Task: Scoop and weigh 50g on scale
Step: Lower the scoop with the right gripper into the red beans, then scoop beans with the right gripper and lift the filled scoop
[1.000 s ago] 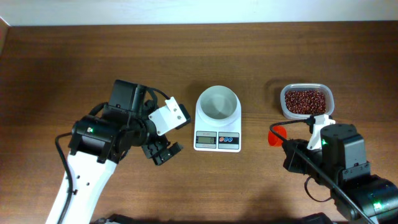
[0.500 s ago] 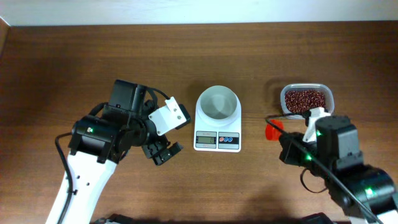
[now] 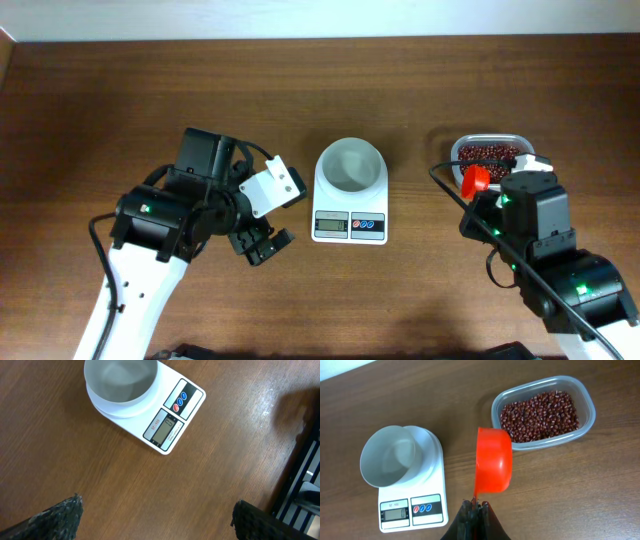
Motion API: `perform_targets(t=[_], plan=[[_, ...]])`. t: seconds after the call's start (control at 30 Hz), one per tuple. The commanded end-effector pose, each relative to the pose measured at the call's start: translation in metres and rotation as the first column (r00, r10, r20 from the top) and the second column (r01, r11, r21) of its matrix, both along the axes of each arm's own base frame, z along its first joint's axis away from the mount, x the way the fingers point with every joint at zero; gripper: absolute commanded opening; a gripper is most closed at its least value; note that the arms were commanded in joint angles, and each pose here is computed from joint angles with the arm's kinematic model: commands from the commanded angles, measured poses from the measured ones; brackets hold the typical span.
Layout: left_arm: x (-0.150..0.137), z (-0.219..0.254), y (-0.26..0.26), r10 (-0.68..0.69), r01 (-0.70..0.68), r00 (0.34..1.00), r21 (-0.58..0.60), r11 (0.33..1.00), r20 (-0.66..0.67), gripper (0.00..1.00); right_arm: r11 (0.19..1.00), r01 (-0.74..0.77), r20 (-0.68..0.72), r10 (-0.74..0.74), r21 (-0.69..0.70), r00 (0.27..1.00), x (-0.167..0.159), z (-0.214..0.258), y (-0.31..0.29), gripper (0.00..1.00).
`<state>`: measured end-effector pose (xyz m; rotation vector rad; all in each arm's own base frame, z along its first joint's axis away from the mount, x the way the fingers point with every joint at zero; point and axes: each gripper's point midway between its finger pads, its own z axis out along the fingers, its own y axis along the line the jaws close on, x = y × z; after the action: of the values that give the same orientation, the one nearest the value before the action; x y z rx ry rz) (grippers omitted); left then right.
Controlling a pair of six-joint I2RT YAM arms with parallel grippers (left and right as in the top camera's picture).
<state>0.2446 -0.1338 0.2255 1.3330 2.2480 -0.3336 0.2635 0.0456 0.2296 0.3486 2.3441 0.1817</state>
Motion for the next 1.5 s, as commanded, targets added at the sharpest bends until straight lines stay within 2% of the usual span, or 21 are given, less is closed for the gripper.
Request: perform_targets(t=[0.0,0.27,0.47,0.6,0.7,0.8,0.9,1.1,1.23,1.47], plan=[[0.000,0.002,-0.004,-0.025,0.025,1.000,-0.012,1.000,0.007,0.99,1.000,0.028,0.005,-0.028,-0.013,1.000,0.009,0.003,-0.004,0.04],[0.000,0.002,-0.004,-0.025,0.025,1.000,-0.012,1.000,0.007,0.99,0.993,0.079,-0.006,-0.080,-0.084,0.997,0.016,-0.003,-0.016,0.04],[0.000,0.002,-0.004,-0.025,0.025,1.000,-0.012,1.000,0.007,0.99,0.989,0.000,0.110,0.017,-0.146,0.994,0.037,0.019,-0.010,0.04],[0.000,0.002,-0.004,-0.025,0.025,1.000,-0.012,1.000,0.007,0.99,0.989,-0.002,0.105,0.018,-0.149,0.994,0.049,0.019,-0.007,0.04],[0.000,0.002,-0.004,-0.025,0.025,1.000,-0.012,1.000,0.007,0.99,0.980,-0.029,0.044,0.039,-0.195,0.998,0.055,0.016,-0.008,0.04],[0.000,0.002,-0.004,-0.025,0.025,1.000,-0.012,1.000,0.007,0.99,0.972,0.012,-0.059,-0.026,-0.234,0.998,0.054,0.011,-0.036,0.04],[0.000,0.002,-0.004,-0.025,0.025,1.000,-0.012,1.000,0.007,0.99,0.944,-0.046,-0.109,0.010,-0.327,0.994,0.060,0.005,-0.055,0.04],[0.000,0.002,-0.004,-0.025,0.025,1.000,-0.012,1.000,0.007,0.99,0.940,0.026,-0.250,-0.117,-0.340,0.961,0.088,-0.052,-0.102,0.04],[0.000,0.002,-0.004,-0.025,0.025,1.000,-0.012,1.000,0.007,0.99,0.923,-0.087,-0.251,-0.011,-0.375,0.968,0.110,-0.062,-0.097,0.04],[0.000,0.002,-0.004,-0.025,0.025,1.000,-0.012,1.000,0.007,0.99,0.896,-0.197,-0.361,0.045,-0.397,0.932,0.112,-0.094,-0.098,0.04]])
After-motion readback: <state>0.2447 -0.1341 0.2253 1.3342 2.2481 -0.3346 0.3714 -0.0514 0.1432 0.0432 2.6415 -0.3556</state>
